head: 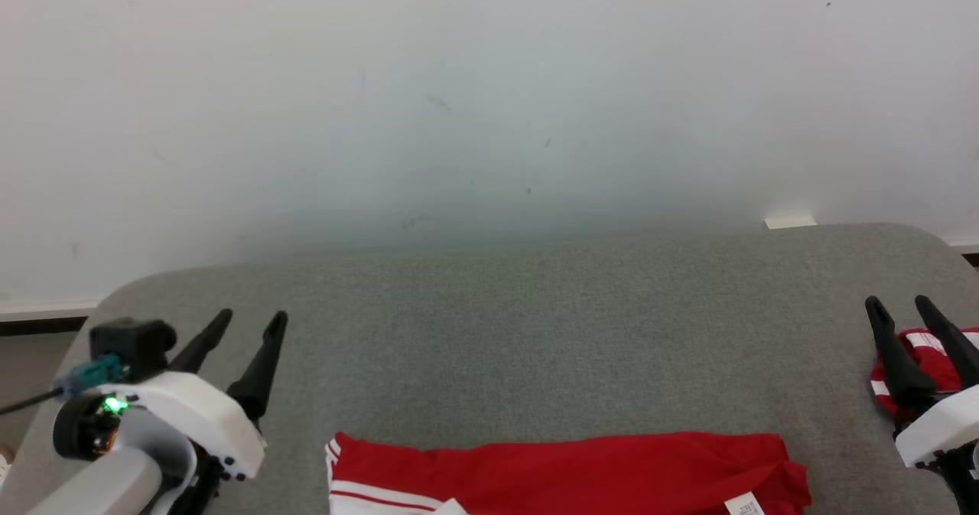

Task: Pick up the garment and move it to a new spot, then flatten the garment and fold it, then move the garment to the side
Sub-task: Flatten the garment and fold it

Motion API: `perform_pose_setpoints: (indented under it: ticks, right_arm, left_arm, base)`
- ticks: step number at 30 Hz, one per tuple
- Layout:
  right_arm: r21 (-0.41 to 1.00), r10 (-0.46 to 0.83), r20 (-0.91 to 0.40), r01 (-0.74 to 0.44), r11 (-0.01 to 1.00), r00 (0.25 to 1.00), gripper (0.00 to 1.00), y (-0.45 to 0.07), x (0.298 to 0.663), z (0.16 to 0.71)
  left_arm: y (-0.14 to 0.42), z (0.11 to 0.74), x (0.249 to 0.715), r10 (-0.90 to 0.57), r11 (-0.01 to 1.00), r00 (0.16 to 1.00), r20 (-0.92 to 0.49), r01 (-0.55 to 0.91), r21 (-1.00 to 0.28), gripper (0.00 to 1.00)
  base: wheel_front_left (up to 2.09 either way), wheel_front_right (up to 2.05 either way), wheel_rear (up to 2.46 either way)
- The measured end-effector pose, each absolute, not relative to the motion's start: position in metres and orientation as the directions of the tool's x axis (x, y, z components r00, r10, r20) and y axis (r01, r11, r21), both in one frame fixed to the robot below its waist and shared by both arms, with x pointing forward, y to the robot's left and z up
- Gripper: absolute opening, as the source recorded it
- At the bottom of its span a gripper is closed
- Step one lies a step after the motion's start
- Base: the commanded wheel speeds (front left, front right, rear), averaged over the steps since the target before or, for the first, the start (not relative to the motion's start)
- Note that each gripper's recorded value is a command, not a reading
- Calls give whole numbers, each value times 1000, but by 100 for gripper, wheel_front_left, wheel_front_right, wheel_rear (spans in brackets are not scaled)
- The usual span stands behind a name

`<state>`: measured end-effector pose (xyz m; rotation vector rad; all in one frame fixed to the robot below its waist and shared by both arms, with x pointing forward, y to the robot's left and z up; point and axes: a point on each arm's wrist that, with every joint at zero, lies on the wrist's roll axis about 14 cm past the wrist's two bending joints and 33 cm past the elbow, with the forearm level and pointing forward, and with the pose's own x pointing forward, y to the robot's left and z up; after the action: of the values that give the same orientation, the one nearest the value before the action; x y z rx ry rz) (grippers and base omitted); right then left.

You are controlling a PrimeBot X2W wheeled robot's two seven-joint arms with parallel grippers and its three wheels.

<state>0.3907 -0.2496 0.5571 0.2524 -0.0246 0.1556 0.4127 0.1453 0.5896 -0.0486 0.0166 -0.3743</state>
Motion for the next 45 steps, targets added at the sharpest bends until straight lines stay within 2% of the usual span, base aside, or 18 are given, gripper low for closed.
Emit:
perform_pose_setpoints:
  ticks: [4, 12, 18, 24, 33, 39, 45]
  right_arm:
    - [277, 108, 150, -147, 949, 983, 100, -248, 384, 574]
    - [280, 76, 197, -131, 951, 977, 100, -228, 355, 558]
    - [344, 47, 138, -92, 934, 989, 100, -217, 340, 528]
    - [380, 35, 19, -39, 924, 999, 100, -209, 324, 487]
    - [348, 18, -66, 6, 938, 998, 100, -218, 329, 471]
    - [341, 47, -196, 23, 940, 979, 100, -214, 337, 451]
    - [325, 108, -358, 16, 946, 928, 100, -201, 341, 422]
  left_arm:
    - [158, 591, 404, -285, 954, 956, 73, 290, -78, 100]
    - [169, 599, 385, -166, 976, 969, 180, 188, -110, 100]
    - [175, 582, 363, -84, 985, 976, 203, 112, -134, 100]
    - [174, 555, 347, -43, 982, 984, 173, 73, -173, 100]
    - [170, 541, 346, -51, 976, 986, 161, 83, -201, 100]
    - [168, 534, 347, -62, 975, 986, 154, 93, -201, 100]
    - [170, 528, 348, -64, 975, 988, 141, 93, -202, 100]
  base:
    - [0, 0, 0]
    - [0, 0, 0]
    - [0, 0, 0]
    - [0, 0, 0]
    - [0, 0, 0]
    - [0, 0, 0]
    - [0, 0, 0]
